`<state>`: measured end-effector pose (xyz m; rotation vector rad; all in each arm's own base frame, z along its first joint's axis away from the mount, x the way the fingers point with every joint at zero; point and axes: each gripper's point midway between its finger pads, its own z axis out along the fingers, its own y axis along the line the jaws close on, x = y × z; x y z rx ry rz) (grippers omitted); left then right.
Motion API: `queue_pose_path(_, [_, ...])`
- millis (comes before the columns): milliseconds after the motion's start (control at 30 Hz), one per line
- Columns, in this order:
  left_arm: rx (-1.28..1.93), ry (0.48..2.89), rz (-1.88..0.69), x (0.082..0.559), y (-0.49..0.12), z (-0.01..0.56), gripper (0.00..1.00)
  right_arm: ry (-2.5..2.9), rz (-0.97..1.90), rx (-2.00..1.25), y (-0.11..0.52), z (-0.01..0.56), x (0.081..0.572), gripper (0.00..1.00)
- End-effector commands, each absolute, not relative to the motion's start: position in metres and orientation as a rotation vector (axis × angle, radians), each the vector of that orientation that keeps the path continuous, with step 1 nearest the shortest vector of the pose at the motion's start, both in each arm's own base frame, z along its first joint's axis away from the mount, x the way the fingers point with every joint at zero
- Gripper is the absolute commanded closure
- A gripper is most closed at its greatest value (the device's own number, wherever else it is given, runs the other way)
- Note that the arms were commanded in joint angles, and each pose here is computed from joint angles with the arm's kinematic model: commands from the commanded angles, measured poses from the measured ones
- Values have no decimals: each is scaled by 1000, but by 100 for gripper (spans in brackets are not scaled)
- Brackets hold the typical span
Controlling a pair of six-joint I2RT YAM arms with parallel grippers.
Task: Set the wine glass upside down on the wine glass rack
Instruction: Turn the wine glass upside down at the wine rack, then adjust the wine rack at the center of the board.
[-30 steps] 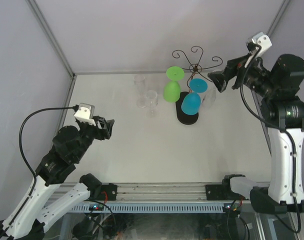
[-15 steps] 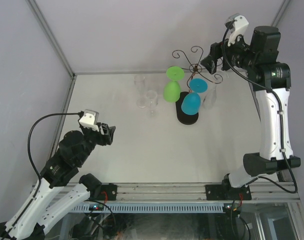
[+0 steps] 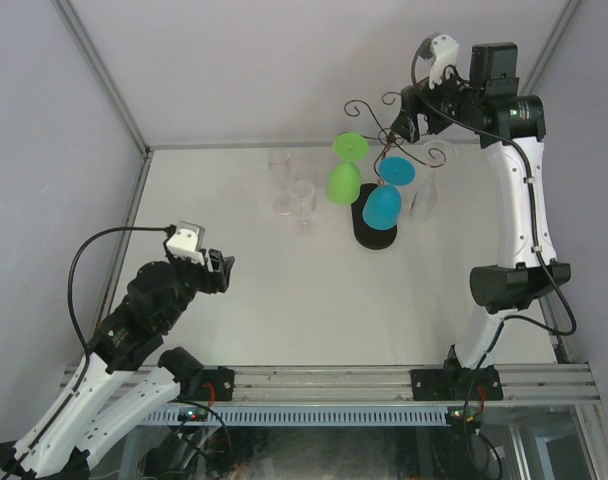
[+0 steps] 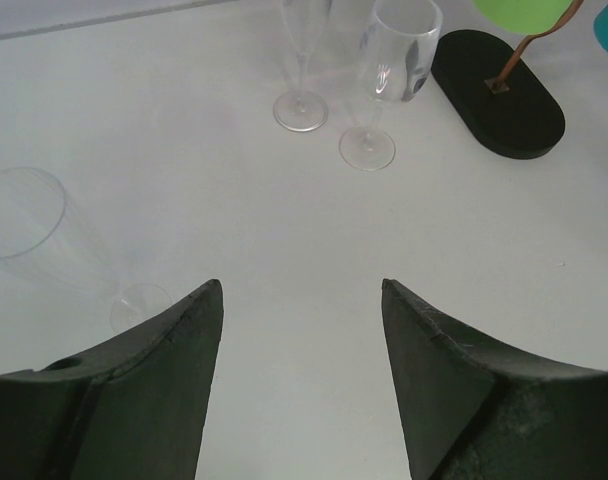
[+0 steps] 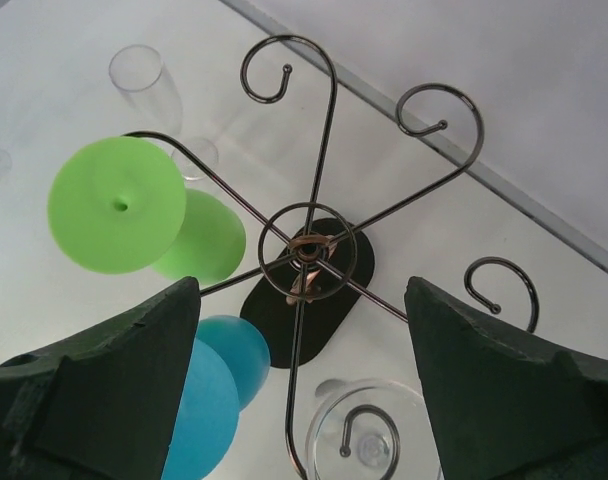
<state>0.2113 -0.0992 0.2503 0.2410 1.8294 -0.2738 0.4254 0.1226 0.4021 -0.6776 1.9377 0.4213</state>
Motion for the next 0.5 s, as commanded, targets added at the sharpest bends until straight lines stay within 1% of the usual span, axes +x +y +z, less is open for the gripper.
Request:
queue_pose_path(0, [234, 1806, -293, 216, -104, 255, 32, 1893, 422, -781, 132, 401, 430, 20])
queue_pose_path(167, [244, 1817, -284, 219, -105, 252, 32, 1884, 435, -857, 140, 387, 438, 20])
queue_pose_path(467, [248, 1833, -271, 220, -105, 248, 32, 1915, 431, -899, 145, 366, 454, 20])
